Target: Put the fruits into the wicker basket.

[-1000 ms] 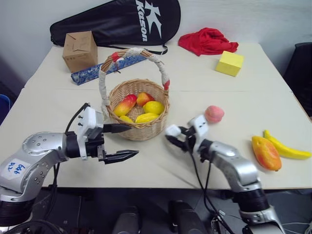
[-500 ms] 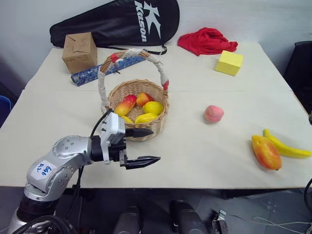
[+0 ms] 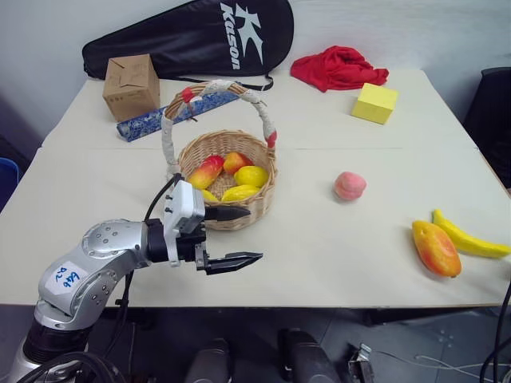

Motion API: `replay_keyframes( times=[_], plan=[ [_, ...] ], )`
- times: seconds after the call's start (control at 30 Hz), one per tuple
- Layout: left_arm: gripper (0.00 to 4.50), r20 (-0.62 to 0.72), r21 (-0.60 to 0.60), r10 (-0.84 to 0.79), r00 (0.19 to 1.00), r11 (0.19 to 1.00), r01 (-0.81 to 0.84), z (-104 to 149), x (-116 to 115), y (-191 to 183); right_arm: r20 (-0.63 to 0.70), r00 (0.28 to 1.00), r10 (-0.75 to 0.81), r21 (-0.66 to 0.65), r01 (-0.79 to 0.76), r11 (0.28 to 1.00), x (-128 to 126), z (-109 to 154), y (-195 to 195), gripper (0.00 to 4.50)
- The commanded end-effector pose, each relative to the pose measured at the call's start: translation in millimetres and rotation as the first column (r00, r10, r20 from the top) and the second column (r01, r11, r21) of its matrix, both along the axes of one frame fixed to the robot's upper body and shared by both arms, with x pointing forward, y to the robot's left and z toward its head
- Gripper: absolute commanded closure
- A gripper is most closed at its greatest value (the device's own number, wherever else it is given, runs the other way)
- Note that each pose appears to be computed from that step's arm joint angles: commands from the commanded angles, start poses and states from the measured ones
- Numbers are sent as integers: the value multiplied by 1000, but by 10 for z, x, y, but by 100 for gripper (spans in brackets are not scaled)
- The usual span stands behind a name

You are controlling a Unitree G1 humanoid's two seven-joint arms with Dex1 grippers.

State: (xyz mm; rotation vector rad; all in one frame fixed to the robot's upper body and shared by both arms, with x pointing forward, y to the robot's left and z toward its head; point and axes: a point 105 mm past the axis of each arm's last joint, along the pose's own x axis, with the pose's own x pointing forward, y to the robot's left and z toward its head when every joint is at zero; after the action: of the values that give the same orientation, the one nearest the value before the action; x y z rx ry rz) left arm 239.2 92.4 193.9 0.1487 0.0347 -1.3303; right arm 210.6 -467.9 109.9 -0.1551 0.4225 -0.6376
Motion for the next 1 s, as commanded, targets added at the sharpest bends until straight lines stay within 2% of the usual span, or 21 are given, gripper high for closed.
replay_keyframes(
  times=[0.03,0.2,0.3,0.37,0.47,0.57,0.67,0.73,0.77,0.8,0.87,0.93,1.0],
  plan=[
    [0,46,-5,0,999,1000,1,106,-38,12,51,996,-71,-1,72,997,-104,75,-148,171],
    [0,43,-6,8,999,1000,-8,66,-4,84,41,999,-14,127,9,992,-42,-129,-39,171],
    [0,44,-8,9,999,1000,-9,33,21,125,51,998,43,213,-53,976,23,-211,115,76],
    [0,43,-9,11,999,1000,-10,7,40,156,60,994,95,217,-105,970,63,-168,201,3],
    [0,41,-9,15,999,1000,-14,-44,75,215,73,988,136,172,-147,974,59,69,192,3],
    [0,45,-9,15,999,1000,-15,-62,92,240,87,978,192,103,-200,974,62,413,167,3],
    [0,49,-11,15,999,1000,-14,-58,98,240,85,939,333,16,-335,942,151,812,292,3],
    [0,53,-26,14,998,1000,-12,-15,101,214,114,805,582,-43,-581,812,375,1226,712,3],
    [0,55,-35,16,998,999,-14,16,113,206,126,694,709,-50,-709,703,489,1379,1014,3],
    [0,56,-41,17,998,999,-15,34,123,200,131,613,779,-50,-781,623,541,1463,1209,3],
    [0,59,-40,27,998,999,-25,61,170,215,75,434,898,-81,-895,439,708,1547,1644,3],
    [0,68,-36,37,997,999,-35,97,216,235,38,317,948,-99,-942,320,869,1571,1965,3],
    [0,87,-38,44,995,998,-41,167,258,254,45,249,968,-98,-963,252,1076,1551,2250,3]
  ],
)
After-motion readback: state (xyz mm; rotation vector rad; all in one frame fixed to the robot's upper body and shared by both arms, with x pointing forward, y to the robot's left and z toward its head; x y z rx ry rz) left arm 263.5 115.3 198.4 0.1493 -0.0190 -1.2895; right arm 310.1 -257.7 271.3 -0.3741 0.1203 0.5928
